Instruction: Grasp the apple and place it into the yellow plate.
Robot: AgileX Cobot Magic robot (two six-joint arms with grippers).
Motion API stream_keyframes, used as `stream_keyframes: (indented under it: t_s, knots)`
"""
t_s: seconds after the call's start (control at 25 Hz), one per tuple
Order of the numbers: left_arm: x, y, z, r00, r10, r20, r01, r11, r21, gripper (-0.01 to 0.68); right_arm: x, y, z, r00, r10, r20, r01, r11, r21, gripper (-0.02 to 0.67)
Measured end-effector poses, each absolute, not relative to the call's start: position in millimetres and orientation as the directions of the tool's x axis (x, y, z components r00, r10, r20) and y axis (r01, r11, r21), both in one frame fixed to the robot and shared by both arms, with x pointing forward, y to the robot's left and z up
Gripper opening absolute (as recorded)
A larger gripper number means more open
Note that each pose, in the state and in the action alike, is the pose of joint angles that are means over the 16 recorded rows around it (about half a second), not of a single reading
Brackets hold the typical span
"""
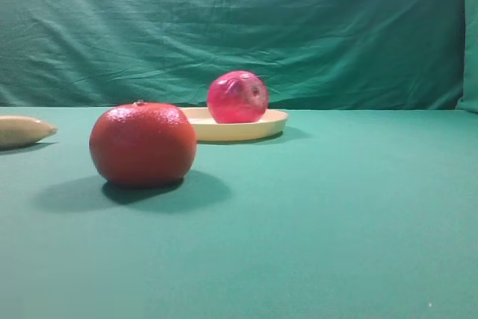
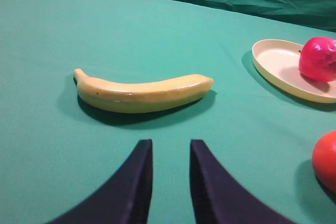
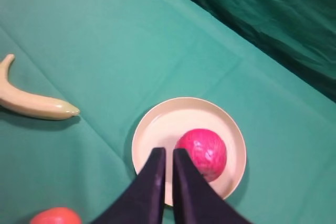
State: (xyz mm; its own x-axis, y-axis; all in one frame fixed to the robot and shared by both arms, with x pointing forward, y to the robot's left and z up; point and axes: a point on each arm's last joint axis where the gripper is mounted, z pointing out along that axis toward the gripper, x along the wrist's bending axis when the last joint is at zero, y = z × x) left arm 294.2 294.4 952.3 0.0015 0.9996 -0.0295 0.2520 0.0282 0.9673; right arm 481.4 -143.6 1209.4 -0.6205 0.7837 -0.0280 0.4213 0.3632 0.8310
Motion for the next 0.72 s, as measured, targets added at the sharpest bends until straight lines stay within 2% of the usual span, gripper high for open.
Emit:
stream_keyframes:
  t_s: [0.4, 0.72]
  knots:
    - [294, 294, 952, 0.001, 1.0, -0.03, 0.252, 0.028, 0.967, 0.157, 378, -207, 1180, -0.598, 0.801, -0.039, 0.309, 0.275, 0.911, 0.0]
    - [294, 294, 952, 0.001, 1.0, -0.03, 0.252, 0.028, 0.967, 0.157, 321, -241, 1145, -0.588, 0.808, -0.038, 0.237, 0.217, 0.947, 0.0]
